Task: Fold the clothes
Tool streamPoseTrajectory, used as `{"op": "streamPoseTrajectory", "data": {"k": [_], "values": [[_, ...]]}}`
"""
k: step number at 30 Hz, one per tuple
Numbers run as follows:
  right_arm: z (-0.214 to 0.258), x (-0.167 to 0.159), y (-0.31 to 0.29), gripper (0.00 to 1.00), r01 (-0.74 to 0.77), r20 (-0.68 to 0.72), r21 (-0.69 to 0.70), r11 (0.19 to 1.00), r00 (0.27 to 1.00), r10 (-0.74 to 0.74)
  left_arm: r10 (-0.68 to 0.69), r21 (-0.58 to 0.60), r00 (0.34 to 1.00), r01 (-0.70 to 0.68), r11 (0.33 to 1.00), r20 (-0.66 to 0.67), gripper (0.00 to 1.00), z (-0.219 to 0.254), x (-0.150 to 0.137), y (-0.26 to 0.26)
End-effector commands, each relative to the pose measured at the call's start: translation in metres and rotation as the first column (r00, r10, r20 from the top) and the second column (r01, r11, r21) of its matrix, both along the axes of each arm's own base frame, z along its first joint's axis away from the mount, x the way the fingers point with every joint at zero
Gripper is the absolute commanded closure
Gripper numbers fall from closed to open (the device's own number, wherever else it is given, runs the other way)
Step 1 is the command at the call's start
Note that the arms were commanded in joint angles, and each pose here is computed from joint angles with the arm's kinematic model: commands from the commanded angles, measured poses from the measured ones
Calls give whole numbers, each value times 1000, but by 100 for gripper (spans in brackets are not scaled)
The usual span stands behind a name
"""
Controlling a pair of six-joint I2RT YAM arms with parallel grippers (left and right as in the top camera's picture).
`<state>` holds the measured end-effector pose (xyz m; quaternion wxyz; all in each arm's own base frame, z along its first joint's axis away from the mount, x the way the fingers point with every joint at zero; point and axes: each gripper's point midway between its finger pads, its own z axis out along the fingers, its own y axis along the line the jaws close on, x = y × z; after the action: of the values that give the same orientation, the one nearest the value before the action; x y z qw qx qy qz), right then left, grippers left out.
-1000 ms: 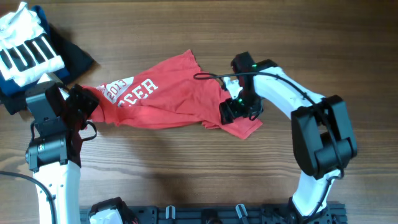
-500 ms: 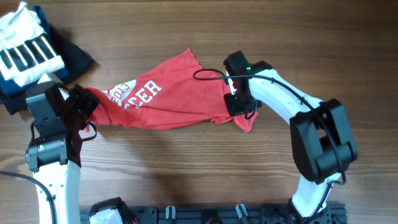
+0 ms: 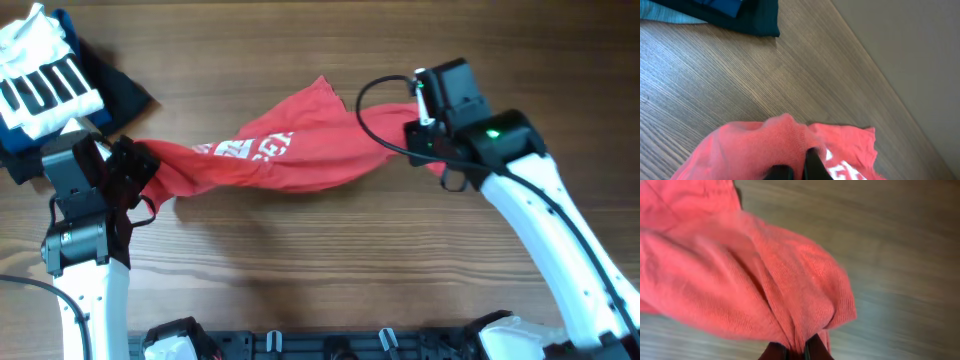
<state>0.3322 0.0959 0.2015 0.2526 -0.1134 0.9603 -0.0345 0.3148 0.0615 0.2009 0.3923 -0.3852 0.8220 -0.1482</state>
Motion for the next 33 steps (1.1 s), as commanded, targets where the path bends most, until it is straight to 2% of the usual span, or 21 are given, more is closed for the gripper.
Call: {"op": "streamPoseTrajectory", "data": {"k": [1, 5, 7, 9, 11, 12, 14, 16, 17, 19, 22, 24, 29, 33], "values": [[20, -14, -17, 96, -30, 27, -71, 997, 999, 32, -1, -3, 1000, 1, 1000, 31, 96, 12, 4, 1], [16, -42, -24, 96, -46, -59, -79, 996, 997, 41, -1, -3, 1000, 1, 1000, 31, 96, 12, 4, 1], [15, -45, -24, 96, -55, -76, -81, 995, 996, 49, -1, -3, 1000, 1, 1000, 31, 96, 12, 4, 1], [15, -37, -25, 96, -71, -58, -89, 993, 996, 66, -1, -3, 1000, 1, 1000, 31, 96, 12, 4, 1], [15, -14, -29, 96, -79, -10, -100, 992, 997, 78, -1, -3, 1000, 1, 1000, 31, 96, 12, 4, 1], [12, 6, -36, 90, -42, 22, -94, 995, 999, 44, -1, -4, 1000, 1, 1000, 31, 96, 12, 4, 1], [-2, 39, -54, 42, 44, 51, -73, 996, 998, -41, -1, -5, 1000, 1, 1000, 28, 96, 12, 3, 0], [-27, 63, -80, 14, 224, 36, -17, 975, 974, -223, -1, -7, 1000, 1, 1000, 21, 96, 10, 2, 0], [-43, 66, -92, 7, 318, 0, 13, 948, 948, -318, -1, -8, 1000, 1, 1000, 15, 96, 9, 1, 0], [-73, 63, -106, 3, 442, -103, 48, 895, 894, -436, -1, -12, 1000, 1, 1000, 2, 96, 7, -1, -1], [-101, 58, -100, 3, 451, -227, 105, 886, 879, -420, -3, -11, 1000, 3, 1000, -5, 96, 5, -2, -1], [-110, 58, -89, 4, 392, -264, 138, 910, 900, -348, -3, -10, 1000, 3, 1000, -1, 96, 6, -1, -1], [-111, 52, -43, 5, 115, -287, 241, 964, 957, -42, -3, -10, 1000, 3, 1000, -1, 96, 6, -1, -1], [-120, 41, -28, 5, 47, -319, 229, 972, 947, 29, -3, -10, 1000, 3, 1000, -1, 96, 6, -1, -1]]}}
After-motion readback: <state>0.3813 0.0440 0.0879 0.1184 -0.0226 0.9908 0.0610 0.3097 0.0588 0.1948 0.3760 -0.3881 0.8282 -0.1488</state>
